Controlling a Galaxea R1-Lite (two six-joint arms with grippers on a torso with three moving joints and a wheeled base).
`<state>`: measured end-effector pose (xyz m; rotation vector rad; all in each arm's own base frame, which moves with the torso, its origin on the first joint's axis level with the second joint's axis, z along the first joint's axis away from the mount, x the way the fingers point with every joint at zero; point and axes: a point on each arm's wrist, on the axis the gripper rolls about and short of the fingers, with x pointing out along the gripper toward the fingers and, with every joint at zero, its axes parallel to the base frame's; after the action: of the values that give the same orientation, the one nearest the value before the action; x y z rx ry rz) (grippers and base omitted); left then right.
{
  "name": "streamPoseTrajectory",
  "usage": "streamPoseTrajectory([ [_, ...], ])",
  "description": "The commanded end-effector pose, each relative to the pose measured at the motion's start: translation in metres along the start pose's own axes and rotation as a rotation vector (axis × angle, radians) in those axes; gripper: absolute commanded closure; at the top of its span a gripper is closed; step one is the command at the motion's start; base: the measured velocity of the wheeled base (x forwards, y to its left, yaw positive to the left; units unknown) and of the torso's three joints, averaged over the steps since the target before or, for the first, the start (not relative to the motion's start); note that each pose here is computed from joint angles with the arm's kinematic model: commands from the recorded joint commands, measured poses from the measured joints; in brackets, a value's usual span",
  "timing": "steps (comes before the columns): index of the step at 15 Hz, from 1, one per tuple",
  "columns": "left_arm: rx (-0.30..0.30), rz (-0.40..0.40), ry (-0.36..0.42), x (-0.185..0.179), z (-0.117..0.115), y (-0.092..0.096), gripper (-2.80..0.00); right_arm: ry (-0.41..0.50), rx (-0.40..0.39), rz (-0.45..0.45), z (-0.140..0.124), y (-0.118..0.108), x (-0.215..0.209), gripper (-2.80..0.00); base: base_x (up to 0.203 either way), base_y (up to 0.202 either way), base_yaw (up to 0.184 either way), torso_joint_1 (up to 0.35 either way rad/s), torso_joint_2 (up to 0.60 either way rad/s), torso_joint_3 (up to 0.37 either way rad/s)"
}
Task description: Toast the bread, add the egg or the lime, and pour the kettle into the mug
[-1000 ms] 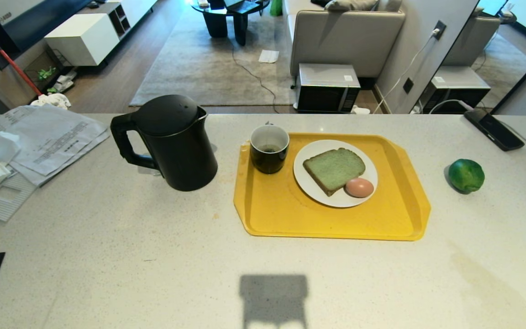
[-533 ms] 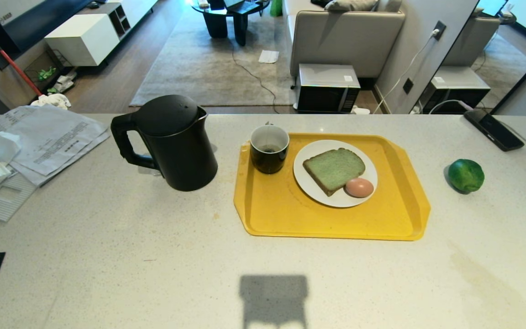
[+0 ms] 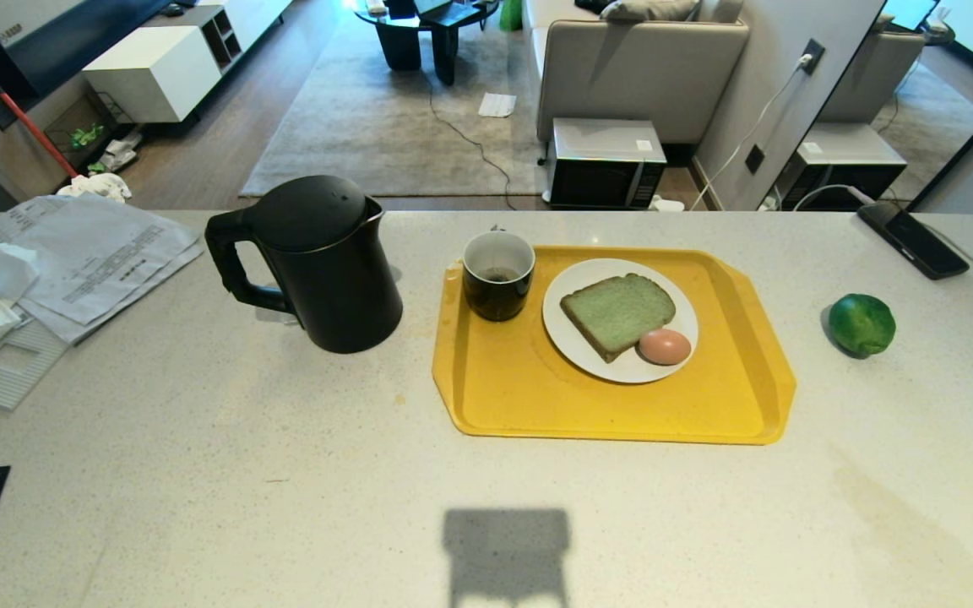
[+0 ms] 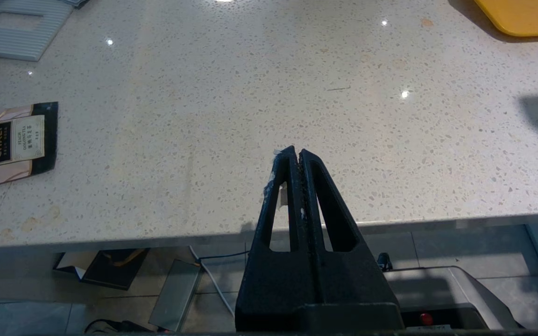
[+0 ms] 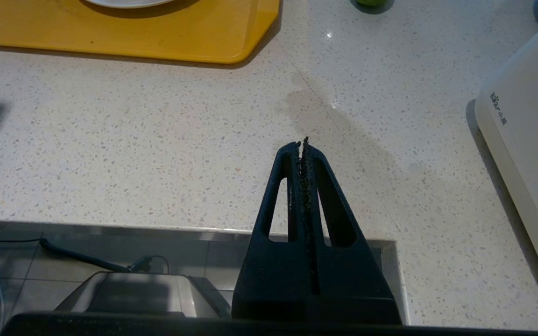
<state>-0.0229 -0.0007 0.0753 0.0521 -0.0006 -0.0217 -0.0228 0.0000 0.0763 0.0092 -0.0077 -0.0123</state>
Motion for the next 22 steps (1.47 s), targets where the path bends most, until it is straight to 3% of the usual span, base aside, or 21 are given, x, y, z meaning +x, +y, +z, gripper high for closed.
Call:
streamPoseTrajectory([
  [1, 0.000, 0.000, 0.000, 0.0000, 0.0000, 0.0000, 0.00, 0.002, 0.000, 0.000, -0.0004, 0.0000, 0.0001, 0.00, 0.000, 0.000, 0.000, 0.000, 0.00, 0.000],
  [22, 0.000, 0.000, 0.000, 0.0000, 0.0000, 0.0000, 0.00, 0.000, -0.001, 0.000, -0.0001, 0.0000, 0.0000, 0.00, 0.000, 0.000, 0.000, 0.000, 0.00, 0.000],
])
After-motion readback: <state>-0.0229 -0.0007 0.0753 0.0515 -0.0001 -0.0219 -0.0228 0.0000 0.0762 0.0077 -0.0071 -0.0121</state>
